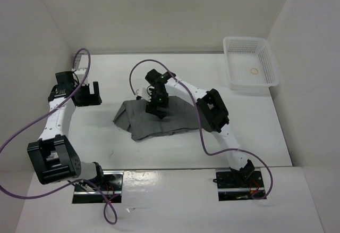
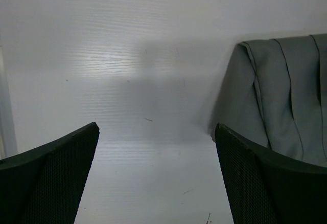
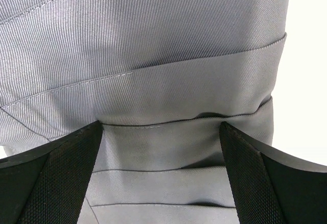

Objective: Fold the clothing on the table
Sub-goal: Fold the skirt

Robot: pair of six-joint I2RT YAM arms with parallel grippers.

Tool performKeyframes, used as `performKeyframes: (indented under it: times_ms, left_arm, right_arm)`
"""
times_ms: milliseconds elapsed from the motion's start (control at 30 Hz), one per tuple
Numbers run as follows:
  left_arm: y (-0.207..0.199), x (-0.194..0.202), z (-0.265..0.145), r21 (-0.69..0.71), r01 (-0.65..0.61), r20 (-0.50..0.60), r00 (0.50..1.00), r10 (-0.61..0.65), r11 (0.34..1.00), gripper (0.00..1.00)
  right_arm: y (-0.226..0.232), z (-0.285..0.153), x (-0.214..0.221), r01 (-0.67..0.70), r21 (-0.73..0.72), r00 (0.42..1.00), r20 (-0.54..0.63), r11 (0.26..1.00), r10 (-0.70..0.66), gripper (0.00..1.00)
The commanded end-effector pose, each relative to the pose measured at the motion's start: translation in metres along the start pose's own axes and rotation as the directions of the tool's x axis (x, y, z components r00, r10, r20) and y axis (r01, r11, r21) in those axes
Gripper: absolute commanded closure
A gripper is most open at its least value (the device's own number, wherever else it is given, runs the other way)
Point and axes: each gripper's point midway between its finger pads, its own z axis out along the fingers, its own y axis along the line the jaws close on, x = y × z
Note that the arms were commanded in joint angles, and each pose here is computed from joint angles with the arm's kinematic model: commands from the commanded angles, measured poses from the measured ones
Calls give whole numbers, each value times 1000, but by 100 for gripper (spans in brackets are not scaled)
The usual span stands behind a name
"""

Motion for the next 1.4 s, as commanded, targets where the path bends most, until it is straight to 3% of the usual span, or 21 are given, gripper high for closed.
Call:
performKeyframes:
  times_ms: [0,100,233,333,400,533,600,733,967,1367]
  left_arm:
    - [-15,2,9,113,-12,-33,999,16,993,0]
    - [-36,13,22,223,-25,-90,995,46,974,0]
    - [-69,3,40,389,-69,-96,989,115,918,0]
    - [-91,0,52,527,-80,-79,987,143,846,0]
    - [-105,-8,56,605,-106,-44,985,166,789,0]
    - [-120,9,91,688,-98,-92,971,220,719,3]
    - [-117,22,108,698,-80,-129,963,235,711,4]
    - [-115,36,132,715,-90,-157,946,285,693,5]
    - [-119,46,150,726,-86,-187,930,316,682,15]
    - [-127,78,147,746,-107,-240,878,415,657,43]
  right_arm:
    - [-24,0,-22,34,83,998,53,996,-38,1]
    - [-31,-25,-48,21,107,991,128,994,-35,1]
    - [-24,-96,-85,7,78,961,275,997,-29,1]
    - [-19,-148,-79,-35,52,941,339,998,15,1]
    - [-29,-172,-57,-88,58,937,342,994,63,1]
    - [-40,-219,-1,-239,80,907,373,968,193,1]
    - [-40,-214,23,-284,101,905,358,954,231,1]
    - [-24,-249,56,-334,233,900,365,913,236,1]
    - [-19,-267,111,-459,286,862,372,841,344,1]
    - [-26,-275,126,-502,328,844,389,800,370,1]
